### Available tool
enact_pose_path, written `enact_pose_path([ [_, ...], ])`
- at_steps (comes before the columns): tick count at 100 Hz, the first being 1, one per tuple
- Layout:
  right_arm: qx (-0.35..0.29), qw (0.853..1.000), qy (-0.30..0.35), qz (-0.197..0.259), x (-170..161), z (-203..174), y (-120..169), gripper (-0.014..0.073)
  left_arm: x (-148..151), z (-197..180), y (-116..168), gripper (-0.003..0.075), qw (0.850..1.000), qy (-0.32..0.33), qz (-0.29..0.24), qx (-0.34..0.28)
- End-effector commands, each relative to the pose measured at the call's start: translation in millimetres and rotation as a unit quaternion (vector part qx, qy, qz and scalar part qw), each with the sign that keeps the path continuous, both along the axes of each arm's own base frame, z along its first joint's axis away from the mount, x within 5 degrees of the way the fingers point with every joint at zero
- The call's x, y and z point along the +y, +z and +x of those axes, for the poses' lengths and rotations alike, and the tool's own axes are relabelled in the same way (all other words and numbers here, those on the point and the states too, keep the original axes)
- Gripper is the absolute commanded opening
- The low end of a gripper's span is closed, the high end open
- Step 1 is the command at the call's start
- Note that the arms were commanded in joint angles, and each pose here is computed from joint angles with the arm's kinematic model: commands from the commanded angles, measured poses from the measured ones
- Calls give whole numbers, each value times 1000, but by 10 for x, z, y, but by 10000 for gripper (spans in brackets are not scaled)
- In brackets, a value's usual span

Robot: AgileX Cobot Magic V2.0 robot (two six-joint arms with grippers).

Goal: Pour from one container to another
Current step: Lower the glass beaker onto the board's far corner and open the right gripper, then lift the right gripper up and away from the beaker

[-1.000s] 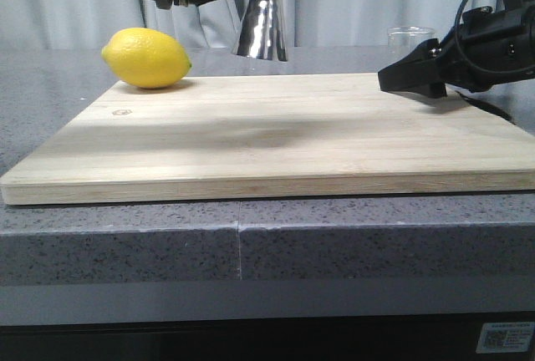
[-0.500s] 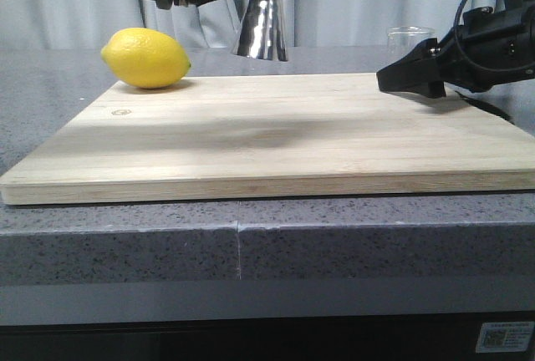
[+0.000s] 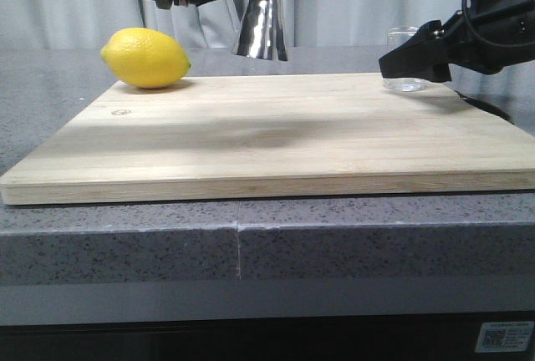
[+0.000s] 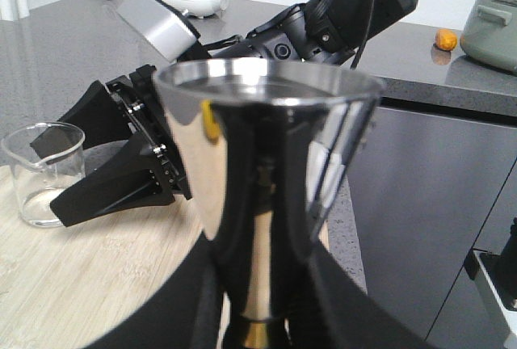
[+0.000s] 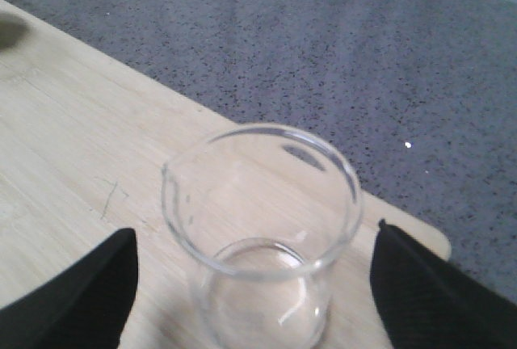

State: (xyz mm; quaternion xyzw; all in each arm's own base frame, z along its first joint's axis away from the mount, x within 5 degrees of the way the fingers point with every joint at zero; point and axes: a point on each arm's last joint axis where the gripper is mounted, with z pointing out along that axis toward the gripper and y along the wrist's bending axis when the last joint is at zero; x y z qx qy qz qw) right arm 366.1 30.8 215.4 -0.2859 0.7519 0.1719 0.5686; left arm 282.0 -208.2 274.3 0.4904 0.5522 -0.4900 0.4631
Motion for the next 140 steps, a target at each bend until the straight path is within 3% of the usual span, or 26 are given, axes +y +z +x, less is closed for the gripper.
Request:
enact_pose_path([
  [1, -38, 999, 4, 14, 1, -40, 291, 538, -10, -125, 354, -19, 996, -34, -74, -23],
  [93, -1, 999, -5, -46, -21, -361, 698, 538, -5, -121, 354, -19, 996, -33, -74, -23],
  [119, -19, 998, -26, -58, -39, -535, 964, 538, -5, -121, 354, -19, 996, -33, -74, -23],
  [140, -73, 994, -62, -52, -61, -793, 1357, 538, -5, -121, 354, -19, 996, -33, -74, -23],
])
